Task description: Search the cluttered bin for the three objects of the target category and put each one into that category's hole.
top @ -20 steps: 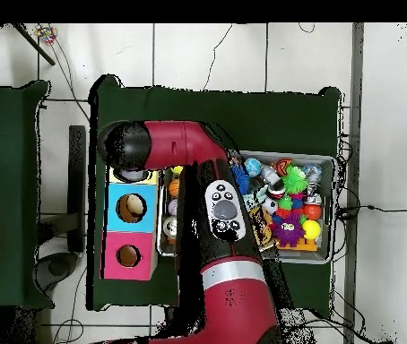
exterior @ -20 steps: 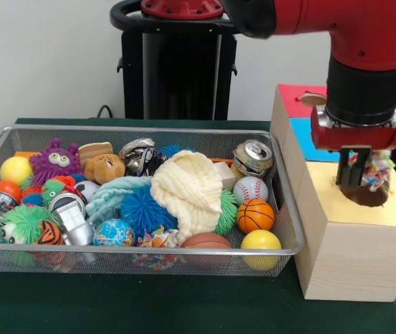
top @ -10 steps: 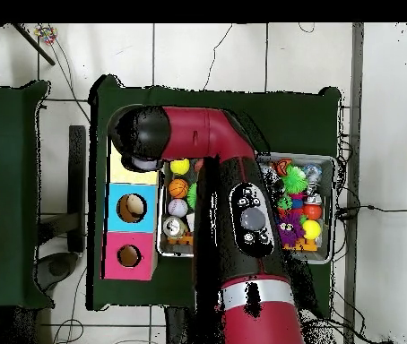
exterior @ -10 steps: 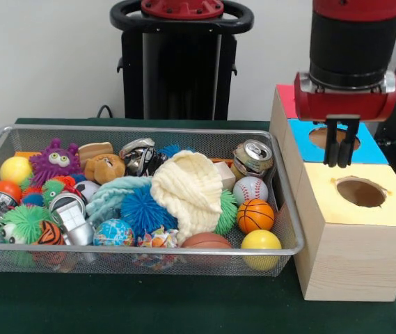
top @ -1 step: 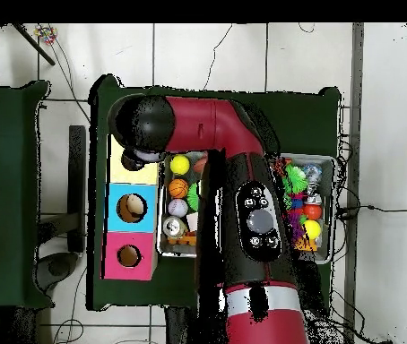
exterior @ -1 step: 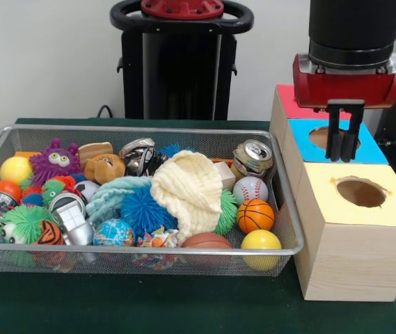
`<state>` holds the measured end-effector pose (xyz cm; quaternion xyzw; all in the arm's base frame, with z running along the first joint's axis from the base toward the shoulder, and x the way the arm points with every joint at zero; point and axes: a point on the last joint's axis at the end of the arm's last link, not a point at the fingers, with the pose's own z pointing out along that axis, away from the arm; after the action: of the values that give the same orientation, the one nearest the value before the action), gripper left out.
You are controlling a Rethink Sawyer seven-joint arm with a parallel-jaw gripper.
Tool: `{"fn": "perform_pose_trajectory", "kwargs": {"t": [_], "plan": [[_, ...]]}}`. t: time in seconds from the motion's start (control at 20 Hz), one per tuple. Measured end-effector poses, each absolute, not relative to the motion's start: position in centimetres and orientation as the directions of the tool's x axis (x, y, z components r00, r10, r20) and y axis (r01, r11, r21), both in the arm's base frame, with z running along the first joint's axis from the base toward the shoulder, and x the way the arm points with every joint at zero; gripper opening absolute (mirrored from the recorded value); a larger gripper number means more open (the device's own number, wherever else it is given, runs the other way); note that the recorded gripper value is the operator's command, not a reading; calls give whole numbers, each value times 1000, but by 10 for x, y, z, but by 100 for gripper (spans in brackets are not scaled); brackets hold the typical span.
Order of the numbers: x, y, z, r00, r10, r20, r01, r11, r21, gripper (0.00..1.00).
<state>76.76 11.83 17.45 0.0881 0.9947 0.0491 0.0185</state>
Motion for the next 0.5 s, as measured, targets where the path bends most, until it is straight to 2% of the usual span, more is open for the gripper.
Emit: {"fn": "perform_pose_trajectory", "kwargs": {"t": [0.5], "plan": [[770, 103, 175, -983, 176, -44, 172, 982, 76, 0]]}}
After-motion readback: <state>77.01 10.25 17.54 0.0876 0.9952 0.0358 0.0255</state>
